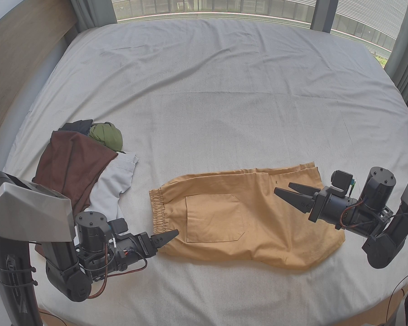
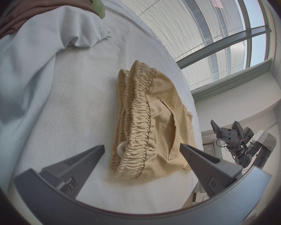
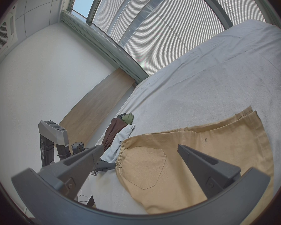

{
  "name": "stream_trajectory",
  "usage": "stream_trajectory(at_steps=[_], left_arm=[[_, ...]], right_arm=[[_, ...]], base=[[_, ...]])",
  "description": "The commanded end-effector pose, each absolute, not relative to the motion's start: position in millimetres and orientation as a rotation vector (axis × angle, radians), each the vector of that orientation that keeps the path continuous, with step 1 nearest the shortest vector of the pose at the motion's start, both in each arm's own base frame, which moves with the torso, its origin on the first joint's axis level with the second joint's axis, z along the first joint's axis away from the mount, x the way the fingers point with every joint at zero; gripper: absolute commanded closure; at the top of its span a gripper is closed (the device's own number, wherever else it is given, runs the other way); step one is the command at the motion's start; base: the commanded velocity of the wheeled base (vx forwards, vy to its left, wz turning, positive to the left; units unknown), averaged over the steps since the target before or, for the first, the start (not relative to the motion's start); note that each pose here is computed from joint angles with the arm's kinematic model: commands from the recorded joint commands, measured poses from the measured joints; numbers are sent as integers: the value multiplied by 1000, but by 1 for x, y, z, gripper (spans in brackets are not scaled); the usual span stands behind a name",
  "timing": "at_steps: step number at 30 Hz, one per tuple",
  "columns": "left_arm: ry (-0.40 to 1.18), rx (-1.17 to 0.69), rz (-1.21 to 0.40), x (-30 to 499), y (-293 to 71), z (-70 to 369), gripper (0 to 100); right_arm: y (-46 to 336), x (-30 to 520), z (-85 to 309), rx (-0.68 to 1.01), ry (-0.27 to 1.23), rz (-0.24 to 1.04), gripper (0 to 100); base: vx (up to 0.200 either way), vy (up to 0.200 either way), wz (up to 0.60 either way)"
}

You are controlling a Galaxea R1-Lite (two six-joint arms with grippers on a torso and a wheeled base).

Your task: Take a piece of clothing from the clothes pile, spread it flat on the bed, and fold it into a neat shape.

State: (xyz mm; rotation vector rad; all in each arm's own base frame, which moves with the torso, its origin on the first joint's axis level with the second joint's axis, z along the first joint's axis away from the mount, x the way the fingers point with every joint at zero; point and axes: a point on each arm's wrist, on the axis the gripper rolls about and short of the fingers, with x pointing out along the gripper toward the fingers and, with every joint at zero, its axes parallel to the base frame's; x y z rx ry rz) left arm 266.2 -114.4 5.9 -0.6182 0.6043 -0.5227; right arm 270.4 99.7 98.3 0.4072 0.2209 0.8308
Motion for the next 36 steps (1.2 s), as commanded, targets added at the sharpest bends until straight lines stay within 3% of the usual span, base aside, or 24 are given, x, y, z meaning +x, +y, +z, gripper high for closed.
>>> stream_trajectory(at_steps=[1,18,36], left_arm=[[641,-610,-519,265,-118,-5,0],[659,-684,-548,267,-135,-5,0],[543,-804,-521,283,-139,22,0]], right_arm=[[101,269,99,407,222,837,0],[103,268,96,404,233,843,0],[104,266,95,401,239,844,0]], base=[[0,0,0],[0,0,0],[0,0,0]])
